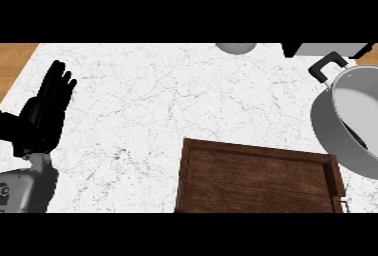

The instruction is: Pick the eggplant from the tray and place it in the pot

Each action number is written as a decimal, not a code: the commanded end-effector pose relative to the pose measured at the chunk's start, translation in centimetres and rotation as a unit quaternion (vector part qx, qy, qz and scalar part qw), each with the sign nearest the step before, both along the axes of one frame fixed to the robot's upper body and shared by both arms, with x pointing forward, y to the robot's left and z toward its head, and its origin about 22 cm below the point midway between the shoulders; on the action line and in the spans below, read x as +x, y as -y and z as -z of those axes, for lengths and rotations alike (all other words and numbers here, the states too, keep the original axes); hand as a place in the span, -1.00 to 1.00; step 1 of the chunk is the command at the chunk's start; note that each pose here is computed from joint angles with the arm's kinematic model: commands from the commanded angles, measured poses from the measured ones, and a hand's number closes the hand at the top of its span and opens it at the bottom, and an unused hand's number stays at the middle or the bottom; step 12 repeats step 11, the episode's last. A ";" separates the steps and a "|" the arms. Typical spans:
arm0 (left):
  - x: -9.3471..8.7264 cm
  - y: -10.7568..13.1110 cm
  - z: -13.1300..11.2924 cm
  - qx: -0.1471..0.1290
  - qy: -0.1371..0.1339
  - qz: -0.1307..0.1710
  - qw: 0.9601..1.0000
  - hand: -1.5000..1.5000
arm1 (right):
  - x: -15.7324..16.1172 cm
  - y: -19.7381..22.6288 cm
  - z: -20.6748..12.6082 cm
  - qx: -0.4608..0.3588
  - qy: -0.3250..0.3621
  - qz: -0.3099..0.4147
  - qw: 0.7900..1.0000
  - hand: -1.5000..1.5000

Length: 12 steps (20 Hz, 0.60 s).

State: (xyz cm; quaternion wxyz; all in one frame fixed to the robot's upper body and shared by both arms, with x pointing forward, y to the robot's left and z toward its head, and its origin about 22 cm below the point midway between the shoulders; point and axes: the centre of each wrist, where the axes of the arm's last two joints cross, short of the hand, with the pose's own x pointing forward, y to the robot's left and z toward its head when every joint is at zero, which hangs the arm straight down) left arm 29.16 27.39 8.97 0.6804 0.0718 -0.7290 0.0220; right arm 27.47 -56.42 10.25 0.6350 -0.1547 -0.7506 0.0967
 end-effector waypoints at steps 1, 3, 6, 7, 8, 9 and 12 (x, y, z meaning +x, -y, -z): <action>0.3 0.3 1.0 -0.007 -0.002 0.003 1.000 0.00 | -1.4 1.3 -0.8 0.042 0.023 -0.070 0.996 -1.00; 0.0 0.7 0.2 -0.002 0.002 0.013 1.000 0.00 | -1.8 1.6 -1.0 0.042 0.030 -0.068 0.996 -1.00; 0.6 1.5 0.1 0.000 0.002 -0.001 1.000 0.00 | -2.3 2.1 -1.8 0.032 0.025 -0.073 0.996 -1.00; -0.4 0.7 0.3 0.000 0.003 0.003 1.000 0.00 | -2.6 2.4 -1.8 0.029 0.023 -0.061 0.997 -1.00; -0.3 0.7 0.3 0.008 0.002 0.001 1.000 0.00 | -3.4 2.2 0.0 0.033 0.019 -0.069 0.997 -1.00; -0.1 0.7 1.0 -0.005 0.001 -0.001 1.000 0.00 | -2.7 2.3 -1.6 0.031 0.022 -0.072 0.997 -1.00; -0.2 0.6 0.7 0.001 -0.001 -0.002 1.000 0.00 | -2.9 2.2 -0.9 0.027 0.020 -0.064 0.997 -1.00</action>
